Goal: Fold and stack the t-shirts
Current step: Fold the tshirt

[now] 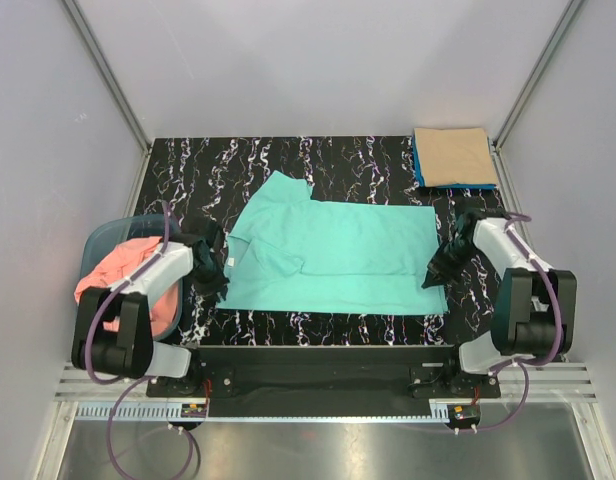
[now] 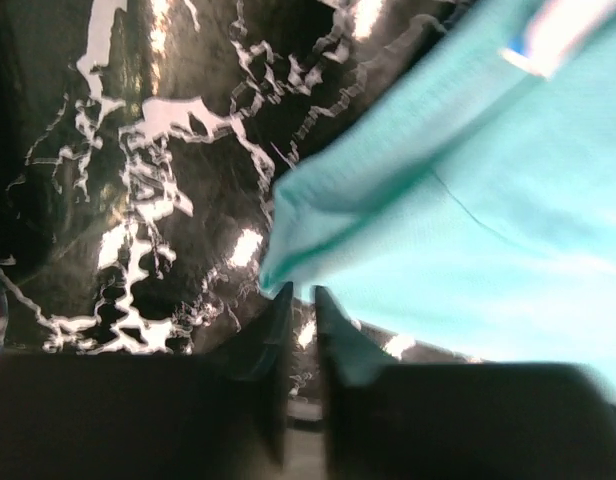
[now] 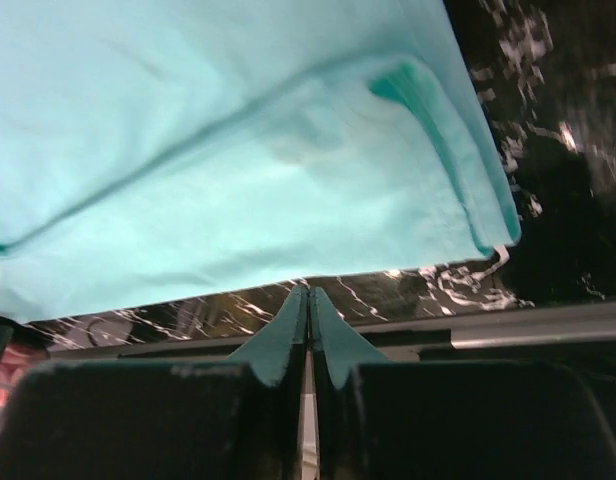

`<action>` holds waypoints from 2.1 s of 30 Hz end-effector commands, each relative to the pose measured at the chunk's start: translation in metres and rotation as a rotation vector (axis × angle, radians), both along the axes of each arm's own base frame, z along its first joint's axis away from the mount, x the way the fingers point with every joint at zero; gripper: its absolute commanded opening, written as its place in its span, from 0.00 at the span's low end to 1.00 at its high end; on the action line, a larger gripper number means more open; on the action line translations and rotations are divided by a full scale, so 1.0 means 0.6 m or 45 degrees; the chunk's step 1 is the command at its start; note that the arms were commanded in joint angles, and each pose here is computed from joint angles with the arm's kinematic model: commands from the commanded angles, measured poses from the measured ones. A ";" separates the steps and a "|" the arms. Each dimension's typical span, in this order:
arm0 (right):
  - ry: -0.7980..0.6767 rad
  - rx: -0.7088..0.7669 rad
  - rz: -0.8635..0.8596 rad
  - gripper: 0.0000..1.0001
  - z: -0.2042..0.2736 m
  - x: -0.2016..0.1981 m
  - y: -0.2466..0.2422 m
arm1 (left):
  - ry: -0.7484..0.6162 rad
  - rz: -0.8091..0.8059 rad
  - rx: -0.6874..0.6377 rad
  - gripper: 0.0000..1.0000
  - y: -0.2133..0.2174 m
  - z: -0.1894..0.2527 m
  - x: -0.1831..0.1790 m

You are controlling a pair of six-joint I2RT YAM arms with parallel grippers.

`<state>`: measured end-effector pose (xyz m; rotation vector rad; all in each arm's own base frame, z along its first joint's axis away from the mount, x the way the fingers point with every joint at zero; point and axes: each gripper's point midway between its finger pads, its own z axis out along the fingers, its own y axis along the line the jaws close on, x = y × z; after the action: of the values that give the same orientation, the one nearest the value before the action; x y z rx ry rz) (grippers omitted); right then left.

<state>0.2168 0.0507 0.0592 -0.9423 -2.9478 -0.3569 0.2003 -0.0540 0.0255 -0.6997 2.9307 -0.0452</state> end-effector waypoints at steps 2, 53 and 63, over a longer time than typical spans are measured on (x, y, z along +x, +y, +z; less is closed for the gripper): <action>-0.107 0.037 0.037 0.09 0.021 0.070 0.001 | -0.201 -0.084 -0.098 0.26 -0.032 0.089 0.041; -0.429 0.005 -0.082 0.46 -0.005 0.433 -0.132 | -0.625 -0.649 -0.166 0.54 -0.071 0.065 0.504; -0.415 0.039 -0.054 0.47 -0.017 0.436 -0.126 | -0.829 -0.515 -0.233 0.60 -0.095 0.063 0.592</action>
<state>0.4714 -0.0284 0.0434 -1.0890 -3.1753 -0.5742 0.5178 -0.1062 0.0465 -0.0239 2.5100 -0.4610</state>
